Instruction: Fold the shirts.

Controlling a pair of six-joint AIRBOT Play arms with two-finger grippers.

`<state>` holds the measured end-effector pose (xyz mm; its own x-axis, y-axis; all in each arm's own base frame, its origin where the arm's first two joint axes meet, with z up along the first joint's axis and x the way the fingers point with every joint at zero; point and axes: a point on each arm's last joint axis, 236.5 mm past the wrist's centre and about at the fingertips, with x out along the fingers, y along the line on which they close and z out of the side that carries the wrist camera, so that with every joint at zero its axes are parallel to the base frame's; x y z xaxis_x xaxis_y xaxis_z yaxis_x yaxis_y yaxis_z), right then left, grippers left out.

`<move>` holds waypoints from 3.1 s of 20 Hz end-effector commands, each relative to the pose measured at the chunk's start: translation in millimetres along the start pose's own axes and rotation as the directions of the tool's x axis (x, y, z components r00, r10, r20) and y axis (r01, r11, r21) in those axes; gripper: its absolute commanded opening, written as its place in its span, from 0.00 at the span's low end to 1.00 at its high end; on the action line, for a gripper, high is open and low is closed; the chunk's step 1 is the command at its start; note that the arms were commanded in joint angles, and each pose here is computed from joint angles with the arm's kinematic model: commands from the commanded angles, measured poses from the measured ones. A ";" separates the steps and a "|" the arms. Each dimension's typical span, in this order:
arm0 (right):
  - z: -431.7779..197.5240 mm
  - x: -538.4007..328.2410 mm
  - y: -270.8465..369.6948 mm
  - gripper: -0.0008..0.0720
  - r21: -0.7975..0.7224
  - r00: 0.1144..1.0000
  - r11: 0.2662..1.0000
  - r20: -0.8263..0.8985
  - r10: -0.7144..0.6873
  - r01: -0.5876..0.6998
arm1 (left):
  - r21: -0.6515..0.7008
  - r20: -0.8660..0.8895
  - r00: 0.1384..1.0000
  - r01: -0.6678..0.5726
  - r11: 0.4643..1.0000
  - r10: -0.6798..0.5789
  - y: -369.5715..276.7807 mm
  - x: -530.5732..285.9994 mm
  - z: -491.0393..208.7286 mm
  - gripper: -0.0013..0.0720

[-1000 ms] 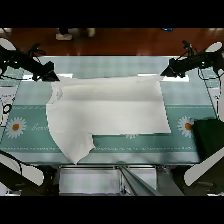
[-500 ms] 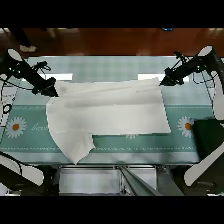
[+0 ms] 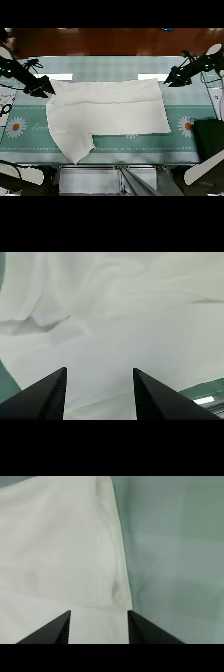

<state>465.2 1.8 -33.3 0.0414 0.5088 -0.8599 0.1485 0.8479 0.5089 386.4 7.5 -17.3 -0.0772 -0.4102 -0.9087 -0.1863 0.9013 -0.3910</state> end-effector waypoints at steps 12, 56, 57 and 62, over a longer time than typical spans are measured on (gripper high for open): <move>-139.2 -11.1 4.9 0.58 0.097 0.898 0.952 0.369 0.238 -0.292 | -0.473 0.256 0.931 0.356 0.806 -0.260 36.8 75.1 -195.1 0.71; -227.0 76.9 -46.7 0.58 0.393 0.985 0.905 0.006 0.175 -0.163 | -0.269 0.053 0.968 0.250 0.930 -0.246 8.4 114.2 -193.4 0.04; -220.0 82.2 -40.8 0.58 0.386 0.982 0.905 0.020 0.187 -0.180 | -0.269 0.053 0.968 0.251 0.930 -0.246 8.2 114.2 -193.3 0.04; -200.3 71.5 -10.8 0.04 0.231 0.966 0.939 0.025 0.256 -0.254 | -0.262 0.051 0.968 0.252 0.932 -0.247 8.0 114.1 -193.8 0.04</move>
<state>258.8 44.5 -107.0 0.1055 0.6581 -0.7455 0.4394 0.6417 0.6286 186.0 -58.9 -96.3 0.0206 -0.6119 -0.7907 -0.4537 0.6990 -0.5528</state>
